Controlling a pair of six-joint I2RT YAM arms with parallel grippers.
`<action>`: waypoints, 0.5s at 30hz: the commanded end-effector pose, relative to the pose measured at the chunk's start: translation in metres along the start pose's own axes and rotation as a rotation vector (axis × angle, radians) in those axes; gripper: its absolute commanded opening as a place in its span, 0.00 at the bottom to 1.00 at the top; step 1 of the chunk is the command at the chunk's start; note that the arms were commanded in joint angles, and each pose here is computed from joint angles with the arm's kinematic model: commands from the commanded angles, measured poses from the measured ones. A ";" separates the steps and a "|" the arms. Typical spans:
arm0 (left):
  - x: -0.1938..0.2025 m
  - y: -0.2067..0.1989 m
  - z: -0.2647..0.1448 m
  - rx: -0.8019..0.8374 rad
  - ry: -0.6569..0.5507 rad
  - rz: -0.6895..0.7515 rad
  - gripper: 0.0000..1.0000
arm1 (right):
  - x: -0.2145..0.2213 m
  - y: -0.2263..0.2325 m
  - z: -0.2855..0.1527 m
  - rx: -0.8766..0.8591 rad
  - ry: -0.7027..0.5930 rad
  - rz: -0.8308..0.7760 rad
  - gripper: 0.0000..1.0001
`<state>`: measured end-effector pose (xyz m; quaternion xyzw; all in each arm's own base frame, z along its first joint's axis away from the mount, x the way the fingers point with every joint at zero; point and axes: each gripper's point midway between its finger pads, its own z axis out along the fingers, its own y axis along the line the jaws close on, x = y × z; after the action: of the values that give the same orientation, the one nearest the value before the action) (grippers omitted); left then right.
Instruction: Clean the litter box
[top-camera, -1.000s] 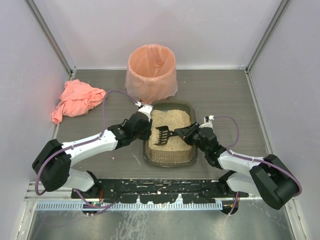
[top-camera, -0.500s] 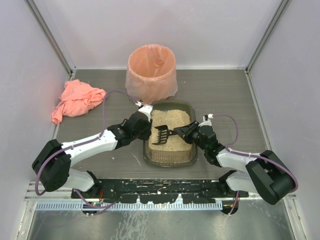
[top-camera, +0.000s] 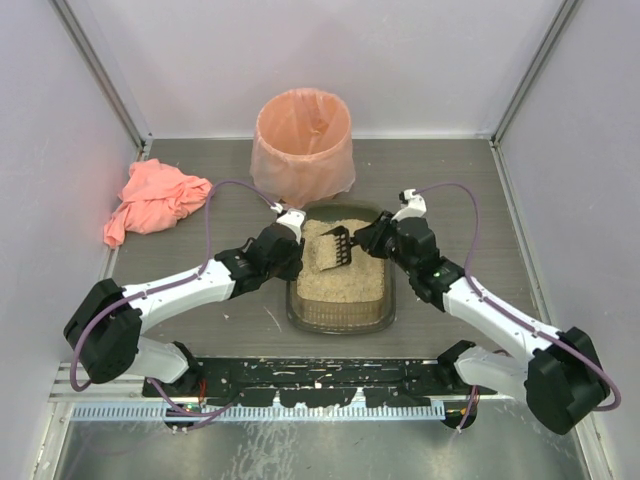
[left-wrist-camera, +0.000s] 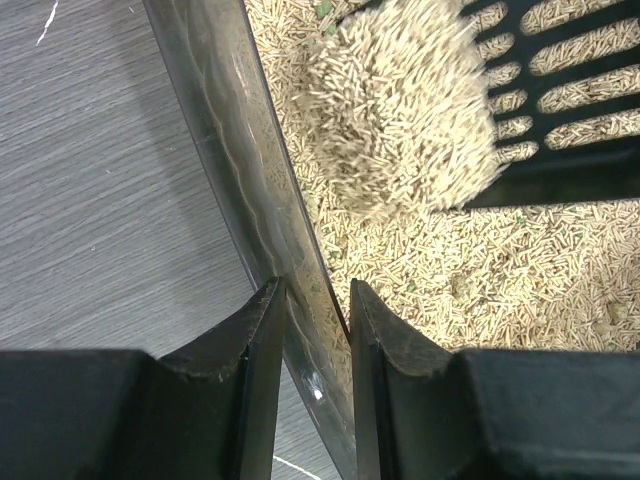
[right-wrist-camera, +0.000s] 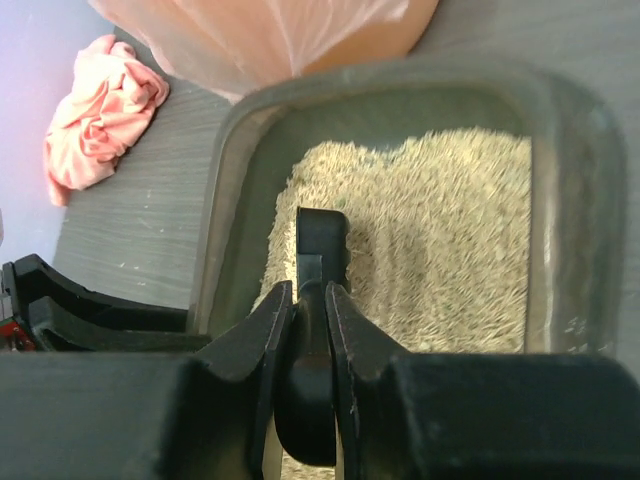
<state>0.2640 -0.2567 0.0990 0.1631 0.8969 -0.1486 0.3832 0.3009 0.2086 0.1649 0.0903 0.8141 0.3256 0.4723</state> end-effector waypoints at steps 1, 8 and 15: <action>-0.018 -0.010 -0.007 0.056 -0.060 -0.005 0.29 | -0.041 0.003 -0.017 0.054 -0.072 -0.292 0.00; -0.019 -0.012 -0.006 0.061 -0.058 -0.008 0.29 | -0.063 0.023 -0.026 0.111 -0.109 -0.548 0.01; -0.018 -0.011 -0.007 0.058 -0.056 -0.011 0.29 | -0.069 0.045 -0.032 0.202 -0.179 -0.730 0.00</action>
<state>0.2642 -0.2565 0.0989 0.1611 0.8975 -0.1502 0.3820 0.2957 0.2064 0.2201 -0.1231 0.8043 0.1253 0.5677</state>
